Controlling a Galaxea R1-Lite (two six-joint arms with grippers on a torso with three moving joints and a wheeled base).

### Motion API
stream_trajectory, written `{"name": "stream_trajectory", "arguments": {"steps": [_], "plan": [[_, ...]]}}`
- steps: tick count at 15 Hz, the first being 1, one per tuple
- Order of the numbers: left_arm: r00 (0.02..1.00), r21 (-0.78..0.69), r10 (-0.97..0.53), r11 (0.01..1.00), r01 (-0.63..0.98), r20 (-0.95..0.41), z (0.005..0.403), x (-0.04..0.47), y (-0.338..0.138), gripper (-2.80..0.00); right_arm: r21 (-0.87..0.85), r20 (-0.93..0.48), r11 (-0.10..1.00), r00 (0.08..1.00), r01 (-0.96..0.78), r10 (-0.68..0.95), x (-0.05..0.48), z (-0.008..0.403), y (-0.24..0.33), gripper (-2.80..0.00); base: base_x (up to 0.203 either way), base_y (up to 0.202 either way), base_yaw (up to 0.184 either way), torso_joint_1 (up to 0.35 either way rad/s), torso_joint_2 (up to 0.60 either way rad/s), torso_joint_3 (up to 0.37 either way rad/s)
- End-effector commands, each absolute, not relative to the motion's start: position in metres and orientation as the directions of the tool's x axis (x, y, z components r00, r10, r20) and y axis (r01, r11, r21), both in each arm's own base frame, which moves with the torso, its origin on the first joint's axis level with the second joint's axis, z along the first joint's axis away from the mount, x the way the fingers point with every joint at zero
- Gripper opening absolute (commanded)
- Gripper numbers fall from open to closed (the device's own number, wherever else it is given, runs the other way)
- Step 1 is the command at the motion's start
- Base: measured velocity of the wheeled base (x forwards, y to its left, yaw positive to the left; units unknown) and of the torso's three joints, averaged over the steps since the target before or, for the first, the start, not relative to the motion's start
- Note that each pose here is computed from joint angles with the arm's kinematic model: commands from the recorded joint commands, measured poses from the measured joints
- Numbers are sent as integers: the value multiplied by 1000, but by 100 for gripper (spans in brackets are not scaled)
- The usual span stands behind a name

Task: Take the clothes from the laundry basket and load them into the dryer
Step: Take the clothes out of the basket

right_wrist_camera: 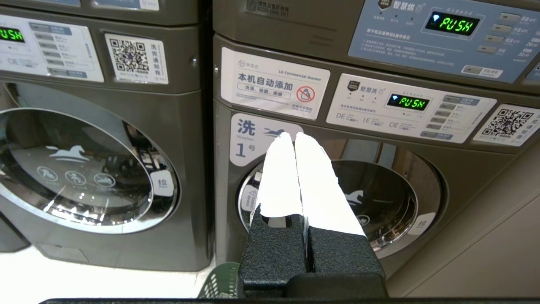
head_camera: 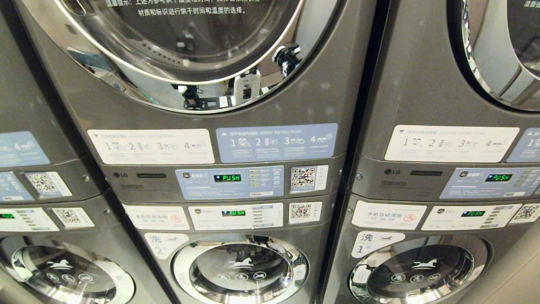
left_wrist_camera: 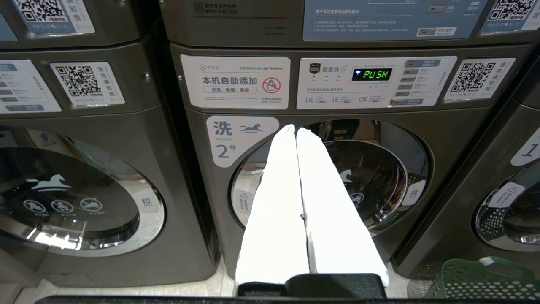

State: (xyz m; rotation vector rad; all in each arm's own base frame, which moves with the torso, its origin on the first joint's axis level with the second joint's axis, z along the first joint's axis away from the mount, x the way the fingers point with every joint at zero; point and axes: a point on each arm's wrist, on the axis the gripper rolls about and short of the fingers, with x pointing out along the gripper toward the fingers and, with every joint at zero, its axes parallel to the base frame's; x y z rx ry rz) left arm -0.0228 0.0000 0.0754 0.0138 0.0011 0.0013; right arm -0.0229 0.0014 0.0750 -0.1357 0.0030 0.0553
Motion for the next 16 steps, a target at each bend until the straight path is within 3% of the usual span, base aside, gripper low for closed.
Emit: {"name": "stream_trajectory", "arguments": {"steps": [1,16], "plan": [[1000,14,2,1000,-1,-3,75,-23,0,-280,-137,-7,989,998,-57,56,-23,75,1,-280,0,0,0,-79,185,102],[1000,14,2,1000,-1,-3,75,-23,0,-280,-128,-6,990,998,-55,55,-23,75,1,-280,0,0,0,-110,242,129]]}}
